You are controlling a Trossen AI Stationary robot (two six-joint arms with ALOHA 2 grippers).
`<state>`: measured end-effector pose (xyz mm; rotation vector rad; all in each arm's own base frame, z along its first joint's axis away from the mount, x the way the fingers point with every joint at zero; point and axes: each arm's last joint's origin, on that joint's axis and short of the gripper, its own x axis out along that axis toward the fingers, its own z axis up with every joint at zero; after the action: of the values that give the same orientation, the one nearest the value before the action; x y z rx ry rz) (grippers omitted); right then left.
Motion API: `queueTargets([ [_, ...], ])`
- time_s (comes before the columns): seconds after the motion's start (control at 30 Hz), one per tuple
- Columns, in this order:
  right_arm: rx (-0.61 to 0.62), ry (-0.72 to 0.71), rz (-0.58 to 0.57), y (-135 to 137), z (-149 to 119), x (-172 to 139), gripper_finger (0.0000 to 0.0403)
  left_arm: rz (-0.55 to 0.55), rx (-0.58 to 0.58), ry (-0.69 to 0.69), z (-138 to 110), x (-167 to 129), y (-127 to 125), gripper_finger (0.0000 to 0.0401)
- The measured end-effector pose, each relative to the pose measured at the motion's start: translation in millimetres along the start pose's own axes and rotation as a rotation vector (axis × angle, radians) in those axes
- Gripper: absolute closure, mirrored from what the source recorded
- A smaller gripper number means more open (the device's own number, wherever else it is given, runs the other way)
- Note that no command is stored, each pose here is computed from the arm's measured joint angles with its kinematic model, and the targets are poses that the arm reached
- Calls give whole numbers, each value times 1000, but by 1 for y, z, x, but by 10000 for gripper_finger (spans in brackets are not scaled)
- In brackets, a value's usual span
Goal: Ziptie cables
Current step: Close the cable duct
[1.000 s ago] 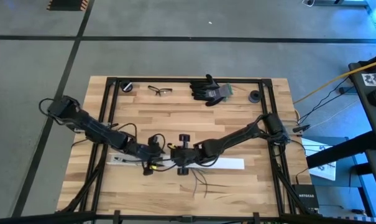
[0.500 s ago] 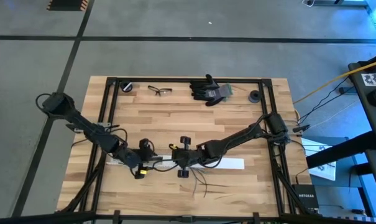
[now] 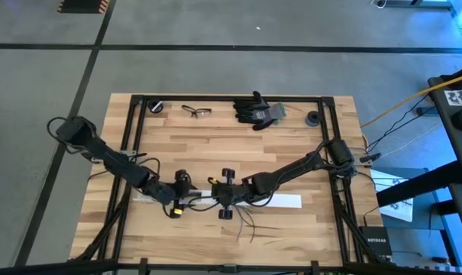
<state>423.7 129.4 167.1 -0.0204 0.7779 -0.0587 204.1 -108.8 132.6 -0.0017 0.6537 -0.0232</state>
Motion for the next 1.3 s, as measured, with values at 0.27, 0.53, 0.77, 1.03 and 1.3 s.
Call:
queueTargets([
  [0.27,-3,18,36,1,-1,0,398,-11,-1,-31,-4,16,-4,126],
  [0.53,-1,25,102,9,0,-8,398,-11,-3,-32,-4,16,-5,183],
  [0.77,13,69,76,18,-10,-4,398,-13,-11,-36,-4,16,-5,200],
  [1.03,35,28,79,12,-13,20,398,-11,-13,-35,-4,16,-5,201],
  [1.3,79,-50,165,-3,-14,49,398,-13,-13,-34,-4,16,-5,201],
])
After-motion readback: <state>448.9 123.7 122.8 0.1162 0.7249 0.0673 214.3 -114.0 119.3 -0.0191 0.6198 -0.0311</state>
